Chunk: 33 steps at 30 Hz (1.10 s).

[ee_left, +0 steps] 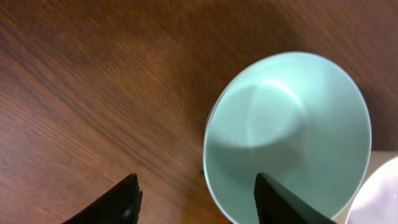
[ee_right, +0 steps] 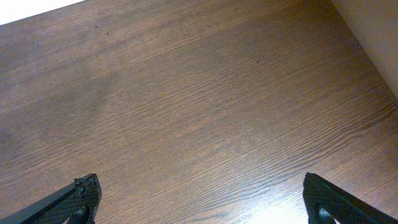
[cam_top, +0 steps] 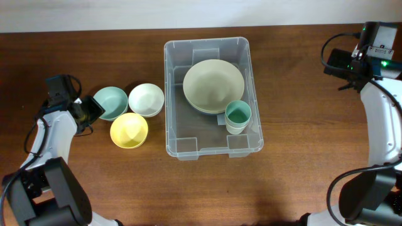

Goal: Pack container
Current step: 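Lower the left gripper onto the mint bowl rim and close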

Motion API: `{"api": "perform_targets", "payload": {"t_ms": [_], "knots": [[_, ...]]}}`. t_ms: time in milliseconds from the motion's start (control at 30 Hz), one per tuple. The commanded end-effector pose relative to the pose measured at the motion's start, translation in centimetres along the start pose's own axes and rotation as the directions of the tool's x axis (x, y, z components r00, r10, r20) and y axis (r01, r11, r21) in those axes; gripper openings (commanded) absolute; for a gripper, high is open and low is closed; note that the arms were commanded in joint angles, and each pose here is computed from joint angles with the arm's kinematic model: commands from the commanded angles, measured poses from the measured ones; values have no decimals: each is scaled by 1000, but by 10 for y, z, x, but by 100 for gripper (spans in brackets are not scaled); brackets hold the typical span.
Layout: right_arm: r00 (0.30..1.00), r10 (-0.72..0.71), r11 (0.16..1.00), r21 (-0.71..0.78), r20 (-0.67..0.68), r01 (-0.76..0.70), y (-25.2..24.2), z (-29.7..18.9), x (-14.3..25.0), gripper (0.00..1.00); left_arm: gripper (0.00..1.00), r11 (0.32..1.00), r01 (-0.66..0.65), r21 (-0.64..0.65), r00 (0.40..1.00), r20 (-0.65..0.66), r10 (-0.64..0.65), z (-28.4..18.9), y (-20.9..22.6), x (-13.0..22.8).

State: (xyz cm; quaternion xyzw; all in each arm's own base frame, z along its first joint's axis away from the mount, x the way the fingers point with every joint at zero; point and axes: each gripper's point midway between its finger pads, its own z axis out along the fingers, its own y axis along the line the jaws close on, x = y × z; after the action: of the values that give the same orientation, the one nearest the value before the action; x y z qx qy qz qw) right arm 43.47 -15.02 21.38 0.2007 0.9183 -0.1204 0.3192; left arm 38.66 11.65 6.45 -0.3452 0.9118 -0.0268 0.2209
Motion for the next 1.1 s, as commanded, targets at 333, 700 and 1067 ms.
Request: {"api": "perform_targets", "payload": {"t_ms": [333,700,1067], "knots": [[1000,16,1000,17,23,-16,-6,-6,-7,99,71,998,60,10,998,-4,-60,40,2,5],[1000,16,1000,17,23,-16,-6,-6,-7,99,70,998,59,-3,998,-3,-59,51,4,6],[1000,16,1000,17,23,-16,-6,-6,-7,99,51,999,51,-19,998,-30,-52,65,9,14]]}}
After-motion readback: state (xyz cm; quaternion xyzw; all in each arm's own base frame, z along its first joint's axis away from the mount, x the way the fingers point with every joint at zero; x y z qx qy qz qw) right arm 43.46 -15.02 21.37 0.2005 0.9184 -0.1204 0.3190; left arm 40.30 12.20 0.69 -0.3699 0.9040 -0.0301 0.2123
